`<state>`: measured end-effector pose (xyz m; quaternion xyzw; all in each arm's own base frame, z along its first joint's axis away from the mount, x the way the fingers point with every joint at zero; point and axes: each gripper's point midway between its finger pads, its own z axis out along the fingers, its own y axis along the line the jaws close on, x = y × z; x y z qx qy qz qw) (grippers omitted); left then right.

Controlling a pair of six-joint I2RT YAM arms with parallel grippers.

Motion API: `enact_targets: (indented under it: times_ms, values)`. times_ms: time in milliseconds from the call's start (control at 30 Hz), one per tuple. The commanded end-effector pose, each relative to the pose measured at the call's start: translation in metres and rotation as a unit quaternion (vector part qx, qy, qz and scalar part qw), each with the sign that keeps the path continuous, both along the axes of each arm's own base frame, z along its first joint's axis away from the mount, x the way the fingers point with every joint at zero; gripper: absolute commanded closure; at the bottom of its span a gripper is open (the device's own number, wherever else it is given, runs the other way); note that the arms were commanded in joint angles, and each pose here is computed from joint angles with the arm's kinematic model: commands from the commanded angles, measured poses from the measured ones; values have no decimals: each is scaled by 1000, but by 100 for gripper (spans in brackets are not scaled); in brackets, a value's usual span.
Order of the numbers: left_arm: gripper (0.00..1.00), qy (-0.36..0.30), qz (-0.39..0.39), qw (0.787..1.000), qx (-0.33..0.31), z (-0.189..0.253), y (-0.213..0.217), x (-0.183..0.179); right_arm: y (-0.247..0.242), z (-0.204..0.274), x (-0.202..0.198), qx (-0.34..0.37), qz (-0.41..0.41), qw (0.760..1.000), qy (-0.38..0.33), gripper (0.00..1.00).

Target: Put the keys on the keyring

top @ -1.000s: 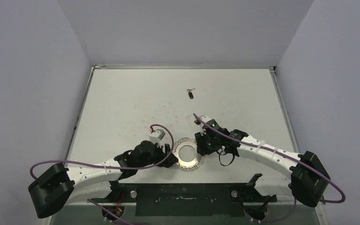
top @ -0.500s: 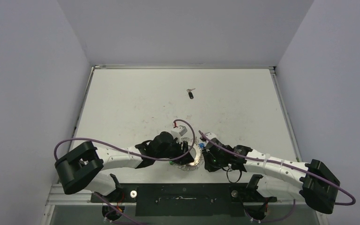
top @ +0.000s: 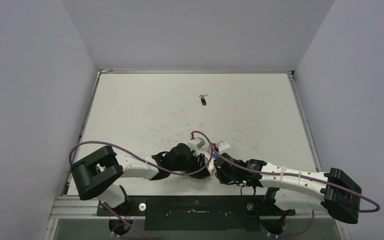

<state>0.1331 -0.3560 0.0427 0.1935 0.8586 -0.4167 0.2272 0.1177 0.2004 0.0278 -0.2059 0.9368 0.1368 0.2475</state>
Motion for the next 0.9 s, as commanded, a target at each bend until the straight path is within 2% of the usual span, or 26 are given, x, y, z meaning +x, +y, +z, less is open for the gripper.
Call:
enact_targets:
  times_ms: [0, 133, 333, 567, 733, 867]
  values:
    - [59, -40, 17, 999, -26, 24, 0, 9, 15, 17, 14, 35, -10, 998, -44, 84]
    - [60, -76, 32, 996, -18, 34, 21, 10, 22, 22, 15, 50, -4, 998, -45, 82]
    - [60, -136, 40, 989, 26, 27, 64, 4, 30, 22, 11, 64, 2, 997, -36, 77]
    - [54, -227, -19, 973, 29, 25, 89, -19, 32, 22, 12, 65, 3, 997, -37, 74]
    - [54, -322, -94, 942, -11, 34, 83, -37, 32, 22, 13, 60, 4, 997, -38, 74]
    - [55, -405, -161, 900, -23, 37, 77, -46, 31, 22, 14, 54, 6, 998, -40, 73]
